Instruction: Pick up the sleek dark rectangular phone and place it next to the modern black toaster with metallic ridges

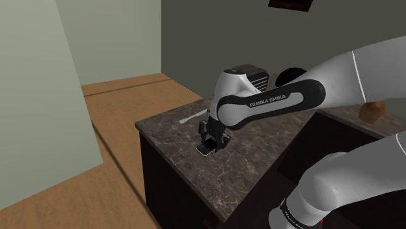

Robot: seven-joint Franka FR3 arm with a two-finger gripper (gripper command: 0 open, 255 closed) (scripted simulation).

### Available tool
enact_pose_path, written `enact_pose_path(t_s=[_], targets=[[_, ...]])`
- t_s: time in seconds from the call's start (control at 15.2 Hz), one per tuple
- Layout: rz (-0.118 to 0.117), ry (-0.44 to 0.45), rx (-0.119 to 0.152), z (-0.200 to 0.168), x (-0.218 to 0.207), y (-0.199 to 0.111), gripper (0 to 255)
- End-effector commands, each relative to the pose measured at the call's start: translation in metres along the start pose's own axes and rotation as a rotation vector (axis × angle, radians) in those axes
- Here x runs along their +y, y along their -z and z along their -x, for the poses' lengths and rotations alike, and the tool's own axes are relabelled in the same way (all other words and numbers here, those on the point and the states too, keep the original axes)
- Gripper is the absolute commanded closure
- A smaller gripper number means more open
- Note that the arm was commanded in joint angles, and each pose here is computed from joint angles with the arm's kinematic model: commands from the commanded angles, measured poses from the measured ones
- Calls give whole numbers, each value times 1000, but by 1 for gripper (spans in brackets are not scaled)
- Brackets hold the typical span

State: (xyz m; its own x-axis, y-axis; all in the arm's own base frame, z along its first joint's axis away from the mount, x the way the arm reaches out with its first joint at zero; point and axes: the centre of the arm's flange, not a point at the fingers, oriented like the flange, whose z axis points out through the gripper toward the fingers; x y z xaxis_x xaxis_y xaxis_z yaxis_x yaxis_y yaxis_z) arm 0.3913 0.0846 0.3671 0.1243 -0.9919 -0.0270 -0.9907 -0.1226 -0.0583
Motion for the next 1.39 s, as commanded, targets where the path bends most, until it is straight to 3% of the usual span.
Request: enact_pose_path(t_s=[0.0,1.32], targets=[[1,0,0,1,-1,11,255],[1,0,0,3,-7,116,255]])
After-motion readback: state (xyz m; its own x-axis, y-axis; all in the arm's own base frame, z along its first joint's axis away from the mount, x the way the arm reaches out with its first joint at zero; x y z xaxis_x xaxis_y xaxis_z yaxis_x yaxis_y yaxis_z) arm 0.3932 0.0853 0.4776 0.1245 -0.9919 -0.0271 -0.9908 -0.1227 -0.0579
